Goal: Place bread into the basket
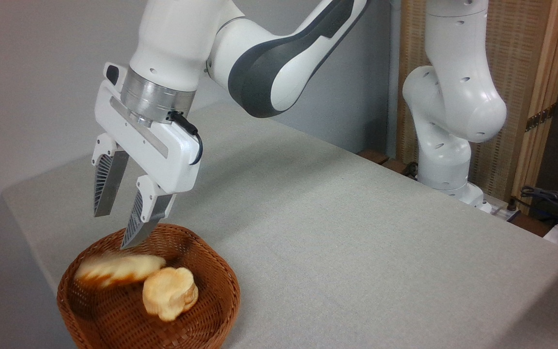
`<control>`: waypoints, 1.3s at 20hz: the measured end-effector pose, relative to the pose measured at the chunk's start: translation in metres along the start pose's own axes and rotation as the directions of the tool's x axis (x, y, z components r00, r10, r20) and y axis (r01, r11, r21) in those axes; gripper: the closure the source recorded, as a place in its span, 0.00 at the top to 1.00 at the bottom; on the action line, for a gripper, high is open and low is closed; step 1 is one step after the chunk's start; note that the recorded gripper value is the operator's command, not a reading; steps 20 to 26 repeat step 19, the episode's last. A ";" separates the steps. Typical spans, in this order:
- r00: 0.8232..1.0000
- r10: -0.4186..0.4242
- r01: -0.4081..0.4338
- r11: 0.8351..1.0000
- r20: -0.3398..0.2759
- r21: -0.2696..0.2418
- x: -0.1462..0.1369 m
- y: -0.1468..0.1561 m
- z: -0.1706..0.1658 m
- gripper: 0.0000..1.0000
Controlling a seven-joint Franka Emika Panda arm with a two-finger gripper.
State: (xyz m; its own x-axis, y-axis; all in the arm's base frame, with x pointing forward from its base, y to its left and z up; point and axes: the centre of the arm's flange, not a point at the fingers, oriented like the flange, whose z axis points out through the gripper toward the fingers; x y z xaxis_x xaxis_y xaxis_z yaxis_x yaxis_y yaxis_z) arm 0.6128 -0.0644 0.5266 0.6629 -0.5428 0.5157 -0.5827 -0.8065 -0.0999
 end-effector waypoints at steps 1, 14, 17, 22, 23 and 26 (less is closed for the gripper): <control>1.000 0.003 -0.003 1.000 0.003 -0.003 0.001 0.002 0.002 1.00; 0.965 0.009 0.027 0.991 0.261 -0.132 -0.015 0.031 -0.036 1.00; 0.918 0.084 -0.040 0.992 0.388 -0.120 -0.024 0.044 -0.041 1.00; 0.901 0.108 -0.066 0.991 0.421 -0.113 -0.023 0.053 -0.038 1.00; 0.901 0.108 -0.066 0.991 0.421 -0.113 -0.023 0.053 -0.038 1.00; 0.901 0.108 -0.066 0.991 0.421 -0.113 -0.023 0.053 -0.038 1.00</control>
